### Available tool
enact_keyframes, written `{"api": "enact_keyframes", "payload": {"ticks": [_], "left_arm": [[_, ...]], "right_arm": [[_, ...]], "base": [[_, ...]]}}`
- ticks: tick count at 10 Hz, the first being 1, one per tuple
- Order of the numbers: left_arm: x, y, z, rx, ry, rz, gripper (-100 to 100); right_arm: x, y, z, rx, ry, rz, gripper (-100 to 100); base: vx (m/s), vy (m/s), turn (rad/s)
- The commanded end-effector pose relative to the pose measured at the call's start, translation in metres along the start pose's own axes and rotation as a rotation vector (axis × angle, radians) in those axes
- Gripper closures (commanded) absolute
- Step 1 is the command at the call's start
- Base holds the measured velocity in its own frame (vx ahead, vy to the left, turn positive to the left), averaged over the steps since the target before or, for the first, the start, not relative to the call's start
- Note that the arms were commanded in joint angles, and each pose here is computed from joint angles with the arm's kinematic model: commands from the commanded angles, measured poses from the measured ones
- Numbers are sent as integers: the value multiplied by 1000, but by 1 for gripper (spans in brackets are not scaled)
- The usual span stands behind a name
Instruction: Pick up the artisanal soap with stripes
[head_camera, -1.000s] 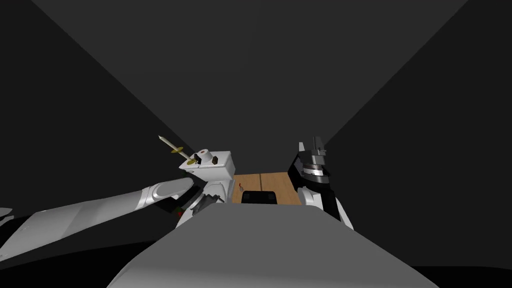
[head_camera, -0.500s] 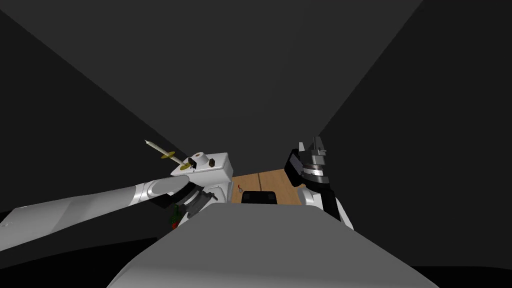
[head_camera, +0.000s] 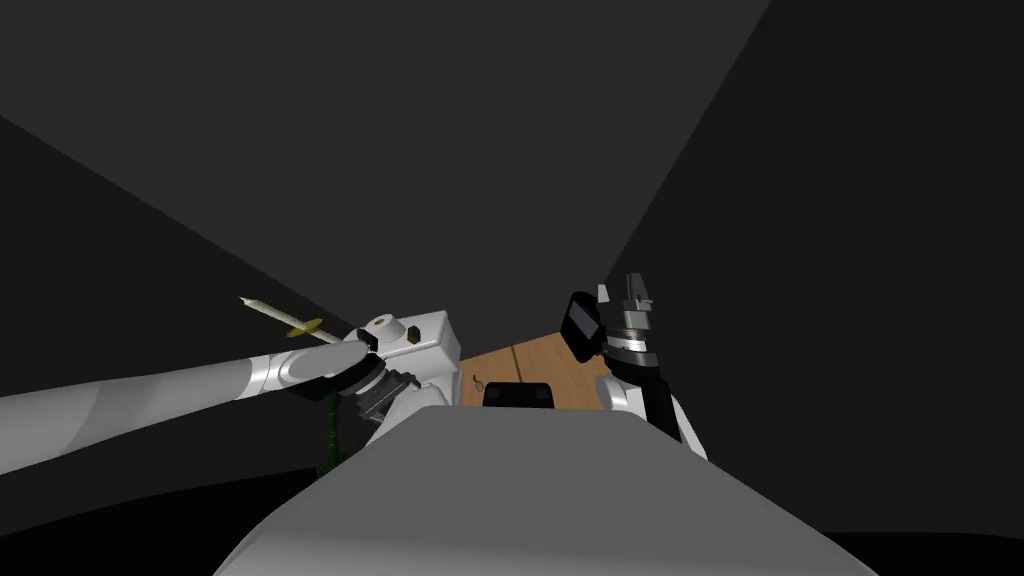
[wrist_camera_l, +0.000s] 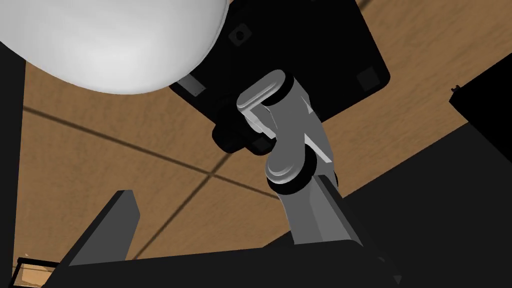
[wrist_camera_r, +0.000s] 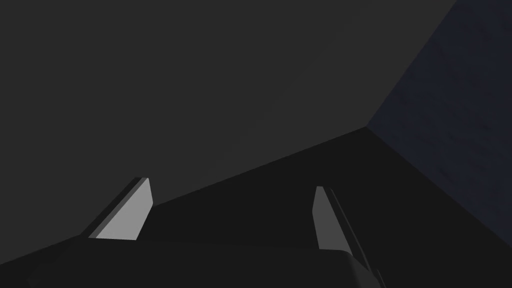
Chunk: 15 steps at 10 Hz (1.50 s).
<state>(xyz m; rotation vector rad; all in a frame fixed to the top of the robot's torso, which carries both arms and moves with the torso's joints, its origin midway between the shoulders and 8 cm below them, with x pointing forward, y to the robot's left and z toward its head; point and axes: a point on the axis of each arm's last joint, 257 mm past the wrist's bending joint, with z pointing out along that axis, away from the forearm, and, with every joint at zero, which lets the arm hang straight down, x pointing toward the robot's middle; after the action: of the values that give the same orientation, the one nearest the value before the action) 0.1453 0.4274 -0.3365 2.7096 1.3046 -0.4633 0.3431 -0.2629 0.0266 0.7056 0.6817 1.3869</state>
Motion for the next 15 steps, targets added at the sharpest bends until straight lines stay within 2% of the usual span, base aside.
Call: {"api": "enact_keyframes", "payload": {"ticks": [1, 5, 6, 7, 8, 9, 10, 11, 12, 13, 15], "left_arm": [[30, -3, -18, 12, 90, 42, -100], [87, 7, -67, 5, 272, 104, -100], [87, 7, -67, 5, 272, 104, -100], [96, 11, -77, -4, 304, 109, -100], [89, 8, -73, 1, 286, 107, -100], [90, 9, -73, 0, 290, 107, 0], [96, 7, -62, -4, 295, 103, -100], [100, 5, -55, -7, 299, 101, -100], [98, 6, -58, -3, 295, 101, -100], [99, 6, -57, -5, 297, 102, 100], [99, 7, -58, -5, 297, 103, 100]], "right_arm": [[0, 0, 0, 0, 0, 0, 0], [0, 0, 0, 0, 0, 0, 0], [0, 0, 0, 0, 0, 0, 0], [0, 0, 0, 0, 0, 0, 0], [0, 0, 0, 0, 0, 0, 0], [0, 0, 0, 0, 0, 0, 0], [0, 0, 0, 0, 0, 0, 0], [0, 0, 0, 0, 0, 0, 0], [0, 0, 0, 0, 0, 0, 0], [0, 0, 0, 0, 0, 0, 0], [0, 0, 0, 0, 0, 0, 0]], "base": [[23, 103, -354], [113, 139, -236], [136, 97, -43], [74, 48, 67], [22, 5, 33], [0, 0, 0], [-17, -13, -49], [-41, -26, -51], [-20, -12, -6], [0, 0, 0], [0, 0, 0]]}}
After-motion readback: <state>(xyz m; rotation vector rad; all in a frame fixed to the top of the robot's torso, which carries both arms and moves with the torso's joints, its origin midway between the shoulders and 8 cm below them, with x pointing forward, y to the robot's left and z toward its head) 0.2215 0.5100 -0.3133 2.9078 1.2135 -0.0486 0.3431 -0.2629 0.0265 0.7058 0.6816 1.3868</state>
